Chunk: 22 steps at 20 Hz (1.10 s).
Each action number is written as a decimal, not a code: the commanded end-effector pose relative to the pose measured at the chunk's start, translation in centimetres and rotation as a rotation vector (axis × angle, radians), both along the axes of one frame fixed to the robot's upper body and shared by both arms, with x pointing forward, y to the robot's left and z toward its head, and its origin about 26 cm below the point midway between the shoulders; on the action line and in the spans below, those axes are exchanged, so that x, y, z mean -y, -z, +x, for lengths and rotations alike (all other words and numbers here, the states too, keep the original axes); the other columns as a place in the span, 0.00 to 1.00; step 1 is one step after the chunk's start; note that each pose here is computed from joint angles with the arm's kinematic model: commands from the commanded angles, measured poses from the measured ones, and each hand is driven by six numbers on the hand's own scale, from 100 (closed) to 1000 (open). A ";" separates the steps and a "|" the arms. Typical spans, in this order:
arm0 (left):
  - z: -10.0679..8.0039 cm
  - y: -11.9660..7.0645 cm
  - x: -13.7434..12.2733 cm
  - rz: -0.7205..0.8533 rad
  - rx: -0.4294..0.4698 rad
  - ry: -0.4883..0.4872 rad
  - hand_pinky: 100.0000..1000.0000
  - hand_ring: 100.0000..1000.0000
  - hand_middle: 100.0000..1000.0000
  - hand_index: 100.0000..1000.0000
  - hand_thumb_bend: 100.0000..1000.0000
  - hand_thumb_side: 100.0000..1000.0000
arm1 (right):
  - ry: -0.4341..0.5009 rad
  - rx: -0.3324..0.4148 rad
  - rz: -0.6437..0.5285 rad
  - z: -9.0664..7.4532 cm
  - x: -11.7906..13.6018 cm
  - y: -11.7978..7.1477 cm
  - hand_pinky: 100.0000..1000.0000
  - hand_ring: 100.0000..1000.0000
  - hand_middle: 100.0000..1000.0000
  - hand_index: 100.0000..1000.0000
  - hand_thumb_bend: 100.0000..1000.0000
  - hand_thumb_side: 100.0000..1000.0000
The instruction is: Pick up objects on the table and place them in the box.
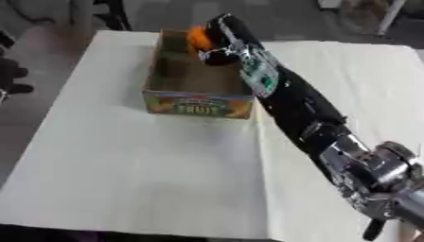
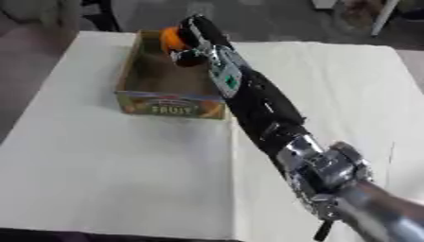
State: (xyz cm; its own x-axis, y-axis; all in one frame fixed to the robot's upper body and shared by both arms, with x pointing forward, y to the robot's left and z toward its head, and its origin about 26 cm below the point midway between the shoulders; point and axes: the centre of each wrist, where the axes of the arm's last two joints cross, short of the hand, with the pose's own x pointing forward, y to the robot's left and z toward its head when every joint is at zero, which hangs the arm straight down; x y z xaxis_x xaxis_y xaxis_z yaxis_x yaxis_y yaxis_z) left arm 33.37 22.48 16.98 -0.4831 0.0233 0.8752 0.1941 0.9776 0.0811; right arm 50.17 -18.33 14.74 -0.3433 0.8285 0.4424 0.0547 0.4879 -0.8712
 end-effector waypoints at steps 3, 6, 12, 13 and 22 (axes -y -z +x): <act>-0.2 -1.0 0.2 -0.002 0.036 0.017 0.58 0.64 0.55 0.70 0.51 0.34 | -0.017 0.009 -0.067 0.1 -0.3 -0.3 0.35 0.49 0.44 0.59 0.29 0.01; -0.2 -1.0 0.2 -0.002 0.035 0.015 0.58 0.64 0.55 0.70 0.51 0.34 | -0.017 0.001 -0.086 0.1 -0.1 -0.1 0.45 0.60 0.54 0.68 0.35 0.01; -0.2 -0.9 0.1 -0.002 0.034 0.013 0.58 0.64 0.55 0.70 0.51 0.34 | -0.016 0.002 -0.088 0.1 0.0 -0.2 0.45 0.60 0.54 0.68 0.35 0.01; -0.2 -0.9 0.1 -0.002 0.034 0.013 0.58 0.64 0.55 0.70 0.51 0.34 | -0.016 0.001 -0.088 0.1 0.0 -0.2 0.45 0.60 0.54 0.68 0.35 0.01; -0.3 0.0 -0.7 -0.002 0.008 -0.022 0.58 0.65 0.55 0.70 0.51 0.34 | -0.061 0.083 -0.045 -0.2 2.4 -4.8 0.62 0.79 0.75 0.79 0.36 0.11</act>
